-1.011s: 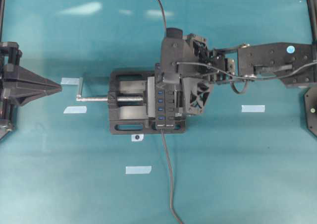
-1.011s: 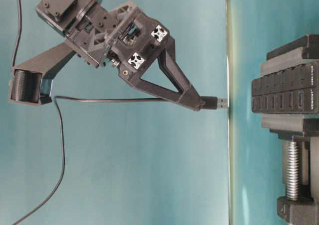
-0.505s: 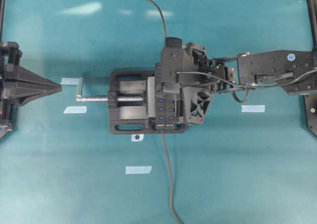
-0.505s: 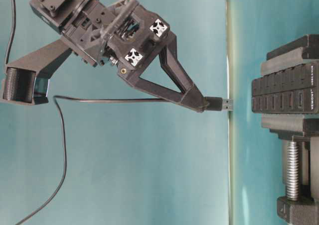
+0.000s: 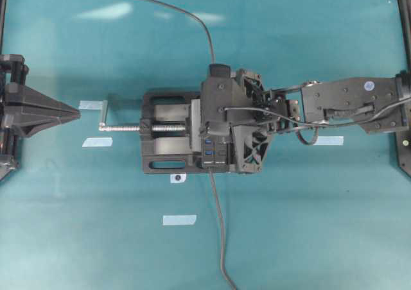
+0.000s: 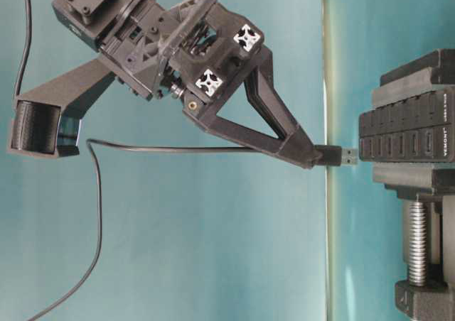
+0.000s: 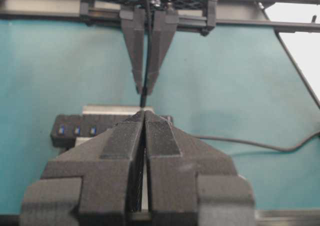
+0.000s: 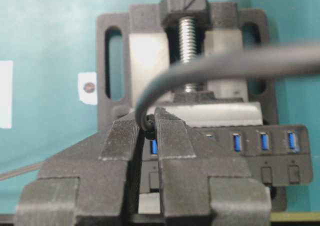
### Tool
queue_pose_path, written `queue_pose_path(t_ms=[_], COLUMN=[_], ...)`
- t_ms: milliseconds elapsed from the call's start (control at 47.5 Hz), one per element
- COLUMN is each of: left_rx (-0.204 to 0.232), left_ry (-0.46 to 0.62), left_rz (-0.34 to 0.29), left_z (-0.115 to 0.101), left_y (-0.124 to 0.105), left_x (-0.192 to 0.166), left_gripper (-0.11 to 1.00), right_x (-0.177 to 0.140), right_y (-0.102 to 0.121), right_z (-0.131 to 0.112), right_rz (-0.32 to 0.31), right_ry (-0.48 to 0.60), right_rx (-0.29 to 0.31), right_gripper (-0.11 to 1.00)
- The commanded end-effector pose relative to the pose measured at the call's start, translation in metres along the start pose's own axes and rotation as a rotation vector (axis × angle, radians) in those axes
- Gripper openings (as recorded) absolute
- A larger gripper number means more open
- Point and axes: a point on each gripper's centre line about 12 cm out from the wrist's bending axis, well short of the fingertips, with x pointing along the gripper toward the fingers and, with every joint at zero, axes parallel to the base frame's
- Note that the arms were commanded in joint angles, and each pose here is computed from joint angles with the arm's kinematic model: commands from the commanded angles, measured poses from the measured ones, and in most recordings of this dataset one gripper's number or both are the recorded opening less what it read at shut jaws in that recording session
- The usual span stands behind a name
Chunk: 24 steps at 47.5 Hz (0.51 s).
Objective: Insert the USB into the front port of the fixed hub.
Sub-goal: 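Carry the held plug over to the hub's front port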
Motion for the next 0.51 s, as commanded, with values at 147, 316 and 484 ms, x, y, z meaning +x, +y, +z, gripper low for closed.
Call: queue_pose_path(t_ms=[147, 316, 484], left_rx=[0.003, 0.001, 0.003], left_ry=[-0.015, -0.017, -0.017], left_rz=[-0.001, 0.001, -0.001], left_z=[0.0057, 0.0059, 0.0059], left_y=[-0.0002, 0.0001, -0.0003], left_x=[0.0012, 0.0009, 0.0009], left_gripper=[0.00, 0.00, 0.00], right_x=[-0.0054, -0.0009, 0.0023], right_y=[0.0072, 0.0109, 0.0134], right_z=[0.0075, 0.0038, 0.0013], right_rz=[0.014, 0.023, 0.026], right_ry=[-0.027, -0.016, -0.003], right_rx=[0.006, 0.010, 0.003], right_gripper=[0.06, 0.06, 0.06])
